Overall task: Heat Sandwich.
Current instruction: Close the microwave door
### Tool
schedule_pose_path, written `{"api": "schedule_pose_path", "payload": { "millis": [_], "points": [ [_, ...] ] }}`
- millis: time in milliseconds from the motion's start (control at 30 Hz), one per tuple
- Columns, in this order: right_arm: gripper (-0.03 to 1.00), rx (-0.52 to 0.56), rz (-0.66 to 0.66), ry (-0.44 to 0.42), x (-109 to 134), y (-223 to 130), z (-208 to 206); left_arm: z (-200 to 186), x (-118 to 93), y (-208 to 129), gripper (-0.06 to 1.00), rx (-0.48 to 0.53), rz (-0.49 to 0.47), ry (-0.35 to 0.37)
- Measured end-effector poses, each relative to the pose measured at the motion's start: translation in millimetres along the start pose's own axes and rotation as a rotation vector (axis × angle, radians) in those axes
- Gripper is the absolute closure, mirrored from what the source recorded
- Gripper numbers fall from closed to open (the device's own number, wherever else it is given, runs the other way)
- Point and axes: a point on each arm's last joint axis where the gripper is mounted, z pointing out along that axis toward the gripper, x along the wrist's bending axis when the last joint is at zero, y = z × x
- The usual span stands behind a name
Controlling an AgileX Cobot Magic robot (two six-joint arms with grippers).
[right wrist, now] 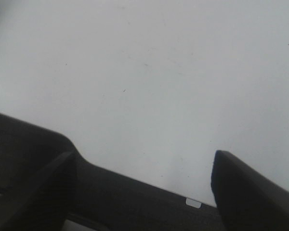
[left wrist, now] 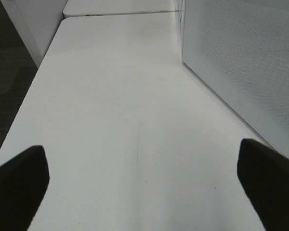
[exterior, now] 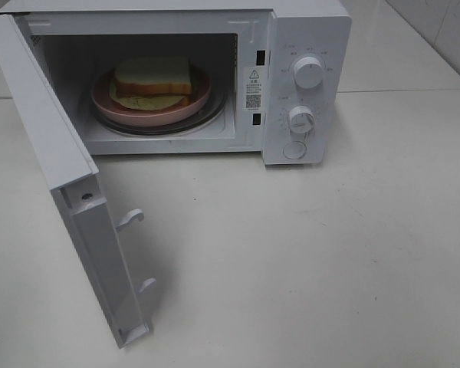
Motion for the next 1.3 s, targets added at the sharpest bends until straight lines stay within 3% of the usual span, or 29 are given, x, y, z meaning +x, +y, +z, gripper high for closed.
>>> {"api": "schedule_pose_path", "payload": {
  "millis": [333,767,1300],
  "points": [
    [0.21,-0.182,0.141,-0.129,-3,-15,-19,0,0,0,-0.05,0.000,0.000,0.000],
    [0.21,-0.309,0.210,-0.217,1,-34,-23,0,0,0,-0.05,0.000,0.000,0.000],
    [0.21,-0.315,0.218,-0.227,1,-34,-23,0,0,0,-0.05,0.000,0.000,0.000]
  ]
}}
